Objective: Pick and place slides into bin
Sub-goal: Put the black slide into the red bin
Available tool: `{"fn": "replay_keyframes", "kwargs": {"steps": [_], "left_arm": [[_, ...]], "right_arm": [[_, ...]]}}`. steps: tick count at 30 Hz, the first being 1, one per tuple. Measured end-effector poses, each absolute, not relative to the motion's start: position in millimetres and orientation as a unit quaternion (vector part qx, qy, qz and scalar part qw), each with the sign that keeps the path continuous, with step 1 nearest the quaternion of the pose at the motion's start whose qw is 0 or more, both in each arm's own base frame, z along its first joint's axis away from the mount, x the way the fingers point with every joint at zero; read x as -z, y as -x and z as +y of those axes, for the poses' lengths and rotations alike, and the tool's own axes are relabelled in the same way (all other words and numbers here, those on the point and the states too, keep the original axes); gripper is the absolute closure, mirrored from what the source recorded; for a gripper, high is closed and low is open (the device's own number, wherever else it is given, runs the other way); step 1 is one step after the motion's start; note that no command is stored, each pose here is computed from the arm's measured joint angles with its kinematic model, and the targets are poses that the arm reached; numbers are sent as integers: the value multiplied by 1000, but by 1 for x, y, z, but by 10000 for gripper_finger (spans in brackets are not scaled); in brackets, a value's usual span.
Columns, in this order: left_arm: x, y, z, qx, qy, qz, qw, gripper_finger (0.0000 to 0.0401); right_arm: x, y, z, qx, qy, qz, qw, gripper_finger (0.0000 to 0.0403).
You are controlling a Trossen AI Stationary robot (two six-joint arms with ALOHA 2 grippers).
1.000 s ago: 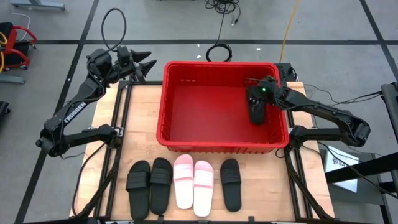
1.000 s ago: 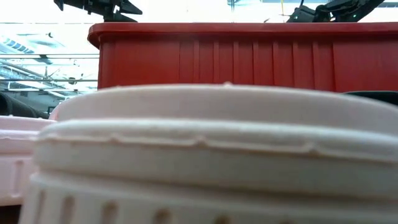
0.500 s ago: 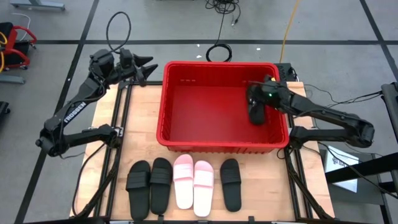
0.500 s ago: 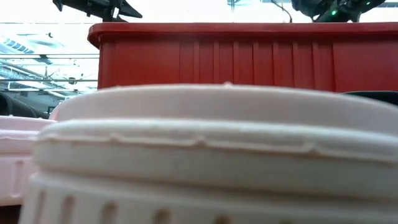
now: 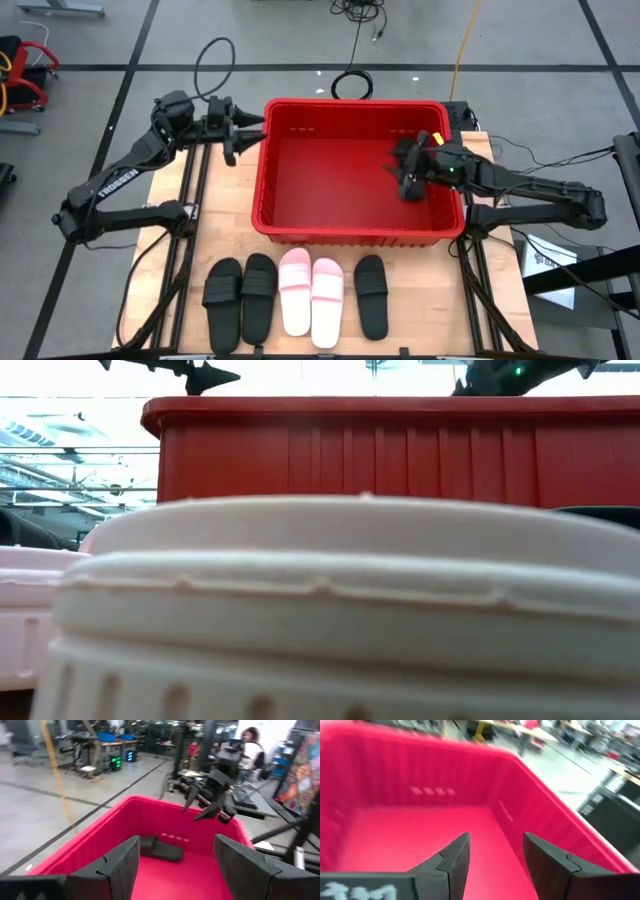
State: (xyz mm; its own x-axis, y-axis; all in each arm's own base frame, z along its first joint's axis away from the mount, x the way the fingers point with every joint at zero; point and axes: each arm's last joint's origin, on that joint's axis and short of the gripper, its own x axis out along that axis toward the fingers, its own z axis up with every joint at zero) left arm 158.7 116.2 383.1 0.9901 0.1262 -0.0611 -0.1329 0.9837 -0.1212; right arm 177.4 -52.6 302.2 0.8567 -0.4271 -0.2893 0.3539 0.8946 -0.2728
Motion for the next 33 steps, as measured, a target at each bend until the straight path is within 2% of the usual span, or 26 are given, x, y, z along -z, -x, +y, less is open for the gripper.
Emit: {"fn": "replay_keyframes", "kwargs": {"steps": [8, 16, 23, 28, 33], "left_arm": [[-393, -161, 76, 2, 32, 10, 999, 146], [-389, -152, 41, -44, 19, 50, 998, 146], [-383, -161, 19, -51, 16, 76, 996, 146], [-371, -167, 5, -65, 20, 91, 994, 146], [-354, -172, -7, -62, 20, 91, 994, 146]], "right_arm": [[-310, -184, -29, 111, 72, 117, 984, 232], [-310, -187, -2, 44, 35, 107, 993, 234], [-308, -193, 25, -23, 31, 103, 994, 234], [-311, -199, 43, -66, 31, 73, 995, 234], [-304, -203, 60, -98, 30, 89, 991, 234]]}}
